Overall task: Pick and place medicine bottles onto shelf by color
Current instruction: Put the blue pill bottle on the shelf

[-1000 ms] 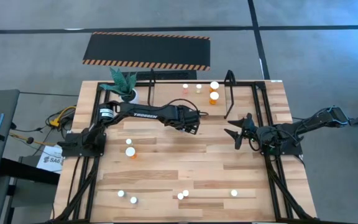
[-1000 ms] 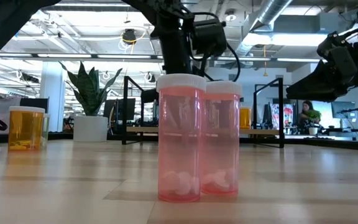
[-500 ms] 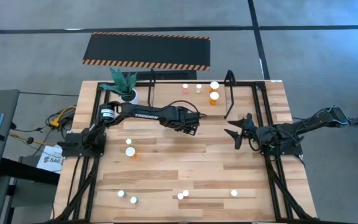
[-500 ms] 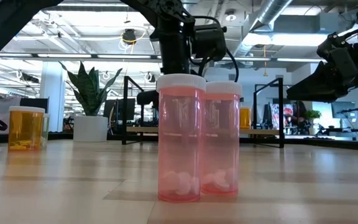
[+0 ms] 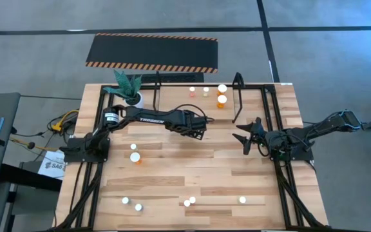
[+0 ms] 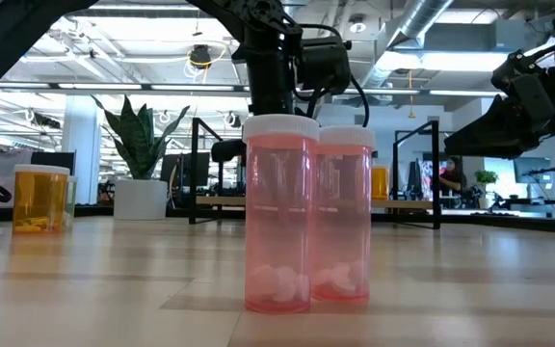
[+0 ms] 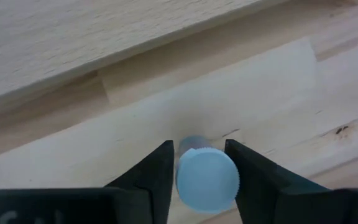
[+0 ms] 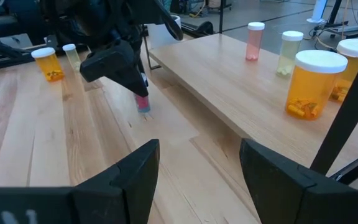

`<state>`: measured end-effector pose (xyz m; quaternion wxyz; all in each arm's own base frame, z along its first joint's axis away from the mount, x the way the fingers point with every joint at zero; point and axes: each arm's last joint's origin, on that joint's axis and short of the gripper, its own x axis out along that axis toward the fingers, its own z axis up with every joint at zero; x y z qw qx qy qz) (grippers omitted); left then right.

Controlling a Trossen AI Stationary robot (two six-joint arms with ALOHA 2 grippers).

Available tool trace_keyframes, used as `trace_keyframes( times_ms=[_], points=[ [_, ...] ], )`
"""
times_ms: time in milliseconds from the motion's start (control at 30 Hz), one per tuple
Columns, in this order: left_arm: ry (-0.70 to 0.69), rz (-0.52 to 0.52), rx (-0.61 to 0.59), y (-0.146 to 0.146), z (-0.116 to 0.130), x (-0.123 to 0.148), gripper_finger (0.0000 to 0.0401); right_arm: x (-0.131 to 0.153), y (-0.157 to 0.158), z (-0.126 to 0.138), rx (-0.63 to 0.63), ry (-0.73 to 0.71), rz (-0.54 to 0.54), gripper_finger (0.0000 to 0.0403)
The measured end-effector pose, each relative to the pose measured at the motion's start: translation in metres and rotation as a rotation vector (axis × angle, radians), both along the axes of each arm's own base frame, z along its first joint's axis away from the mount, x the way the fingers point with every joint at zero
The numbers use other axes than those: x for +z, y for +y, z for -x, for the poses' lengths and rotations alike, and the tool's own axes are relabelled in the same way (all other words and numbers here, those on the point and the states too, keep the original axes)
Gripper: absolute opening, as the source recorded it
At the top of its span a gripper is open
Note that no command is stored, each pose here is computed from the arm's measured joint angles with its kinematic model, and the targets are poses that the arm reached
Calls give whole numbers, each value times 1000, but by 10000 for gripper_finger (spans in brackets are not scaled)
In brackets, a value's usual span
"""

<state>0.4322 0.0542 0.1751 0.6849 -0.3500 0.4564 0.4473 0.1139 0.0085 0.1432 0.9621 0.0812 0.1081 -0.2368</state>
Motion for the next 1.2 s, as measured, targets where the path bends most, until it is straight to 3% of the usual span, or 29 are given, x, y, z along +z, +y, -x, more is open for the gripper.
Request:
trace_keyframes(
  times_ms=[367,767,933,1200],
  points=[
    [18,3,5,0,2,0,117,0,0,0,0,1,0,244],
    [62,-61,4,7,1,31,117,0,0,0,0,1,0,244],
    [74,-82,3,27,3,40,117,0,0,0,0,1,1,244],
    [77,-34,37,71,15,45,103,0,0,0,0,1,1,244]
  ],
)
